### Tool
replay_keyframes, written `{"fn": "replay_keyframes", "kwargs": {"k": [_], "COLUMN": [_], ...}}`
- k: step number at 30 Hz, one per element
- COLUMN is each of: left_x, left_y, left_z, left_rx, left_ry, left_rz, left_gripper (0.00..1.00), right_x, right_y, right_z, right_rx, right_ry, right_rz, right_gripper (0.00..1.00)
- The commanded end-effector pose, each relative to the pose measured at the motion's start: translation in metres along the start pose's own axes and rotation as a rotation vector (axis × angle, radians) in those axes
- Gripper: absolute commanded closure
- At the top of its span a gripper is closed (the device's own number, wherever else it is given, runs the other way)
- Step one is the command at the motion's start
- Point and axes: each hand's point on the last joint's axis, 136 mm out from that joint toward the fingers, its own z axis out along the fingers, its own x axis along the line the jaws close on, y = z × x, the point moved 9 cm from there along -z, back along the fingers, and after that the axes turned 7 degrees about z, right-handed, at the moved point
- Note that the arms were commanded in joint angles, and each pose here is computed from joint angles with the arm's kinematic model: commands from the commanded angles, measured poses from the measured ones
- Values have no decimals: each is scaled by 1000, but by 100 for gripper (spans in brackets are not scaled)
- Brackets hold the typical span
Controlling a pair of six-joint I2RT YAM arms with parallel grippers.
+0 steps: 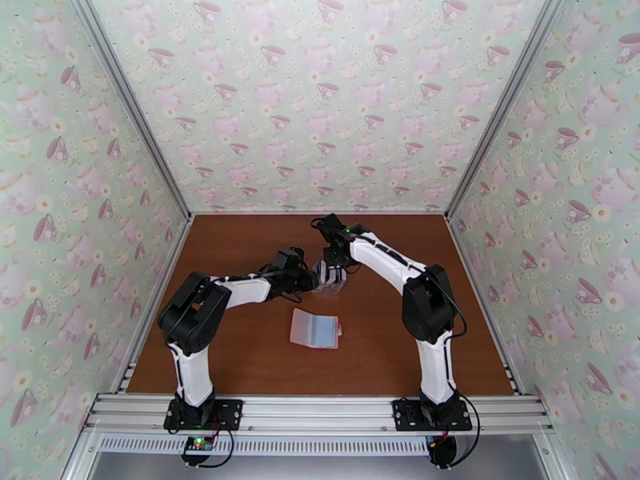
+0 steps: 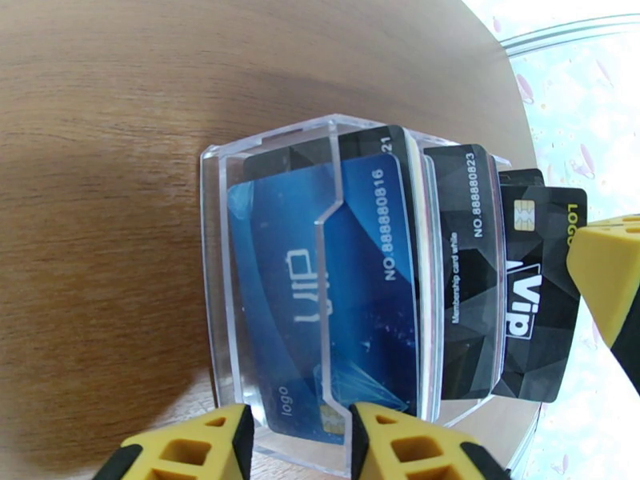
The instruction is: Put the credit cards into the card holder
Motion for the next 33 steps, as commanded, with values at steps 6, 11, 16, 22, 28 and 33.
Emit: {"fn": "replay_keyframes", "kwargs": {"k": [6,11,16,22,28,33], "left_x": [19,19,19,19,19,20], "left_y": [-19,-20,-20,-20,-20,-21], "left_z": [14,14,14,15,15,16], "left_rx": [89,92,92,92,93,95], "left_ry": [70,69,70,66,64,61], "left_rz": [-43,-44,-43,-48,-51,-53], "left_gripper": [62,62,62,62,62,63], "right_x": [-6,-6,-7,-7,-5,0], "right_y": [2,1,2,2,2,1], "right_z": [-11,-8,-9,-10,-14,-14], "right_rx": [-21,-13,-16,-14,-22,-21], "right_ry": [-81,-87,-97,-97,-89,-78], "right_rz": [-13,-18,-18,-21,-18,-24], "right_gripper": [91,89,87,88,89,91]}}
